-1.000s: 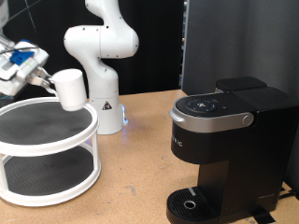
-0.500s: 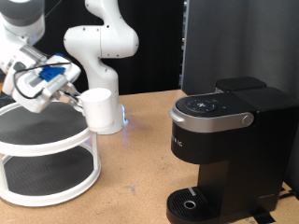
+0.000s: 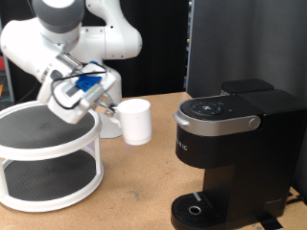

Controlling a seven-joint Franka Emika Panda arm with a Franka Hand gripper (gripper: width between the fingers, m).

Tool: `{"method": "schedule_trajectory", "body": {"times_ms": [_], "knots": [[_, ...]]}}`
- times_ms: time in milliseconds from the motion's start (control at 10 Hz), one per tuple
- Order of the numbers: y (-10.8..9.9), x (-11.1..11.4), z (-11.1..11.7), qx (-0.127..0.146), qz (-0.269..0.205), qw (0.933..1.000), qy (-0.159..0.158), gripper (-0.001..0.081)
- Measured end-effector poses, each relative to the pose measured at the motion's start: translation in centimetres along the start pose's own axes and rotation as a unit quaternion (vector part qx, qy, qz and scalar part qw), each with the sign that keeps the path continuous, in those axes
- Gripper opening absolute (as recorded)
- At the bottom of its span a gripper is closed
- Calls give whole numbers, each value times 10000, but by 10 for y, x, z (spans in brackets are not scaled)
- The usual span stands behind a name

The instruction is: Make a cup of coffee with the keurig machine

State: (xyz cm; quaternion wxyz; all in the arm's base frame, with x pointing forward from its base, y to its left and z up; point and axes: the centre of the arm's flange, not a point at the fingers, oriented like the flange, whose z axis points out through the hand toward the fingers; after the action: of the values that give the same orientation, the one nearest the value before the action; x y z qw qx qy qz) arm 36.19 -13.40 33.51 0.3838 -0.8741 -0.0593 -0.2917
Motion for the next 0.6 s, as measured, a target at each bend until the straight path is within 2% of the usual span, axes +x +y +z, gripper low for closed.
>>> {"method": "schedule_trajectory", "body": {"times_ms": [200, 600], "knots": [[-12, 5, 21, 19, -90, 9999, -132, 65], [-12, 2, 25, 20, -67, 9998, -184, 65]]}}
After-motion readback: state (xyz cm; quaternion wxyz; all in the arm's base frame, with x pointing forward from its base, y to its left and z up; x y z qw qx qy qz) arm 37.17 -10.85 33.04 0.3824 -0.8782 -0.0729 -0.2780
